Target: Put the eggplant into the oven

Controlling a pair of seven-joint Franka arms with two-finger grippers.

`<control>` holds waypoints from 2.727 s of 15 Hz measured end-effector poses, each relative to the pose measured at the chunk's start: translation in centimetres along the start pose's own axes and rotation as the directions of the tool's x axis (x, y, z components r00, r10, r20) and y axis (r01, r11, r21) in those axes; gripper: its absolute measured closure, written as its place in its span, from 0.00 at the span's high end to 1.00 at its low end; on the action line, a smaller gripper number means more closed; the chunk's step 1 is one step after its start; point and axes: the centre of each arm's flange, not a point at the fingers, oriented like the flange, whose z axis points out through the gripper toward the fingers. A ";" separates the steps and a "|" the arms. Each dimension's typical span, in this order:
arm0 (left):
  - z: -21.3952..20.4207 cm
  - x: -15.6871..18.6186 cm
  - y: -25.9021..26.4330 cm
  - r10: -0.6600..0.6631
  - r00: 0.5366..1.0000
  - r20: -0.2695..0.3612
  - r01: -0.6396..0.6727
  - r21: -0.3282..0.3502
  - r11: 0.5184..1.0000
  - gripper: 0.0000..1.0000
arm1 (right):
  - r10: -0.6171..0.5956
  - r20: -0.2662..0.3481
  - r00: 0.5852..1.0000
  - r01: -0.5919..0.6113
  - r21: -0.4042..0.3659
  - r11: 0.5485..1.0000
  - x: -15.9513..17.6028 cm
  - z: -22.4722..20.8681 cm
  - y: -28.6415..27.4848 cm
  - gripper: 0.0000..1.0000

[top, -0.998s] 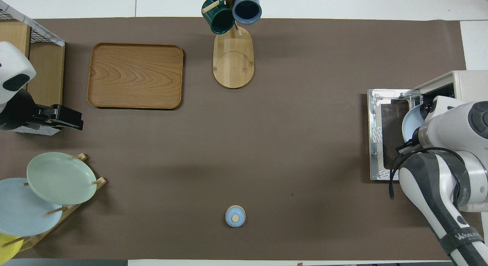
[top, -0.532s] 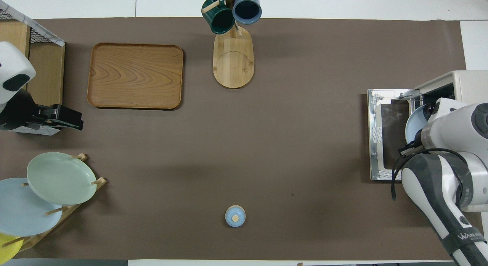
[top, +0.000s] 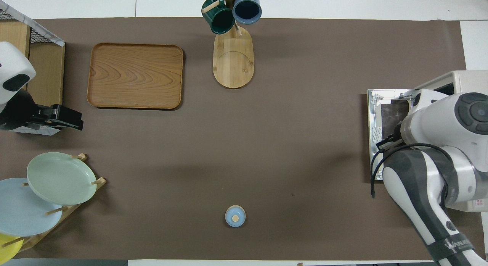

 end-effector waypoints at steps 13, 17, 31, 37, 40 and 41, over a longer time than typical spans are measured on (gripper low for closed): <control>0.0 0.0 0.0 0.000 1.000 0.000 0.000 0.000 1.000 1.00 | 0.128 0.005 0.992 -0.128 0.014 0.992 3.0 10.0 -2.5 0.01; 0.0 0.0 0.0 0.000 1.000 0.000 0.000 0.000 1.000 1.00 | 0.110 0.006 0.994 -0.110 0.002 0.994 2.8 10.6 -1.6 0.01; 0.0 0.0 0.0 0.000 1.000 0.000 0.000 0.000 1.000 1.00 | -0.114 0.046 0.992 0.119 -0.142 0.983 3.8 9.5 -2.3 0.01; 0.0 0.0 0.0 0.000 1.000 0.000 0.000 0.000 1.000 1.00 | -0.175 0.059 0.983 0.183 -0.174 0.968 5.3 2.6 0.9 0.01; 0.0 0.0 0.0 0.000 1.000 0.000 0.000 0.000 1.000 1.00 | -0.183 0.050 0.982 0.190 -0.186 0.964 4.5 -0.1 2.9 0.01; 0.0 0.0 0.0 0.000 1.000 0.000 0.000 0.000 1.000 1.00 | -0.180 0.048 0.982 0.186 -0.186 0.965 4.1 -0.7 3.5 0.01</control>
